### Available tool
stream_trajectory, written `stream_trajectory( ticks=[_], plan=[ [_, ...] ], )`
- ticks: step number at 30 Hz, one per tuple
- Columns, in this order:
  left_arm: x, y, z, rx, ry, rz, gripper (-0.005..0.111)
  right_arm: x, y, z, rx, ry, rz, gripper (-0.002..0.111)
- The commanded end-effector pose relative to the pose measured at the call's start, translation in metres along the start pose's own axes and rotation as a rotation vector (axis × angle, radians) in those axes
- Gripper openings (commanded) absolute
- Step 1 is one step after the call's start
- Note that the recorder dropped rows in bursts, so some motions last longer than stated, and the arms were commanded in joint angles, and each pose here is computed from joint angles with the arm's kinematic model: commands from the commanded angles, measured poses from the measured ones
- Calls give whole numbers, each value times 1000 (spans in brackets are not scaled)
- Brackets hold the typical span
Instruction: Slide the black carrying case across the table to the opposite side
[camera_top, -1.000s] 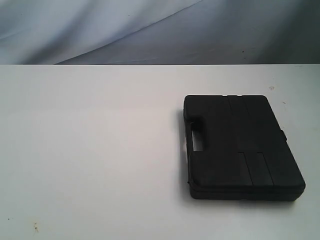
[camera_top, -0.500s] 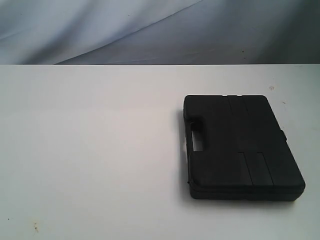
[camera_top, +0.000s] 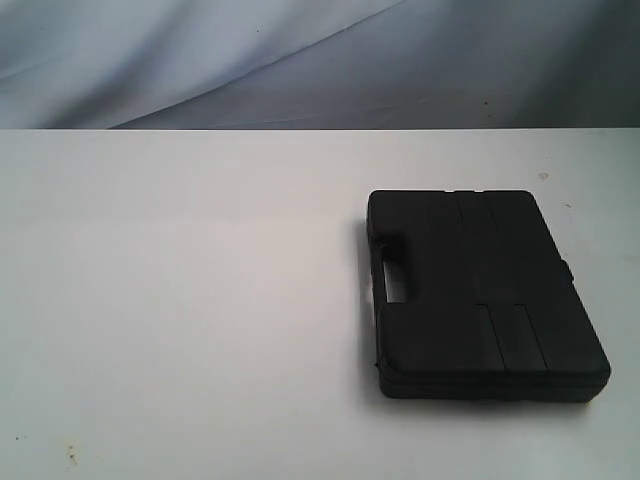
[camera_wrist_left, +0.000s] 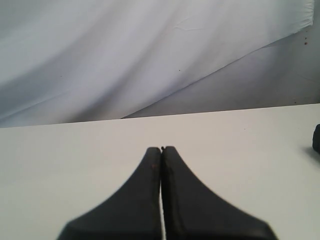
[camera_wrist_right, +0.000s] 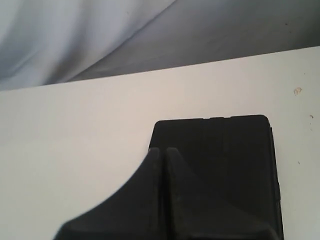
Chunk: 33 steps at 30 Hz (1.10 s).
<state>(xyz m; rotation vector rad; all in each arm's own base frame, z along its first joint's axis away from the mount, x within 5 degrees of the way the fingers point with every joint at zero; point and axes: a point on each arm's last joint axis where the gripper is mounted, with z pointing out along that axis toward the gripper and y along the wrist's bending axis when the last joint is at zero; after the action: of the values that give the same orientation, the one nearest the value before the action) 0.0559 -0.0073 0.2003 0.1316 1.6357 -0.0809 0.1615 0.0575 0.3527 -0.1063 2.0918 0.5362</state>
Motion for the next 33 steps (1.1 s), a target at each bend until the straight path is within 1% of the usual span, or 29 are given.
stream_trajectory(
  ticks=[1, 8, 11, 12, 15, 16, 19, 23, 26, 33],
  plan=[
    [1, 0, 0, 0, -10, -20, 0, -12, -2, 18, 16, 72, -14, 0],
    [1, 0, 0, 0, -10, -20, 0, -28, -9, 49, 84, 171, 40, 0],
    [1, 0, 0, 0, -10, -20, 0, -28, -12, 62, 103, 210, 64, 0],
    [1, 0, 0, 0, -10, -20, 0, -27, -12, 69, 122, 243, 44, 0],
    [1, 0, 0, 0, -10, -20, 0, -26, -1, 83, 159, 299, -2, 0],
    [1, 0, 0, 0, -10, -20, 0, -25, 7, 92, 182, 325, -32, 0],
    [1, 0, 0, 0, -10, -20, 0, -23, 29, 112, 193, 382, -74, 0],
    [1, 0, 0, 0, -10, -20, 0, -14, 61, 147, 175, 470, -94, 0],
    [1, 0, 0, 0, -10, -20, 0, -8, 78, 169, 168, 516, -101, 0],
    [1, 0, 0, 0, -10, -20, 0, 10, 90, 205, 196, 605, -105, 0]
  ],
)
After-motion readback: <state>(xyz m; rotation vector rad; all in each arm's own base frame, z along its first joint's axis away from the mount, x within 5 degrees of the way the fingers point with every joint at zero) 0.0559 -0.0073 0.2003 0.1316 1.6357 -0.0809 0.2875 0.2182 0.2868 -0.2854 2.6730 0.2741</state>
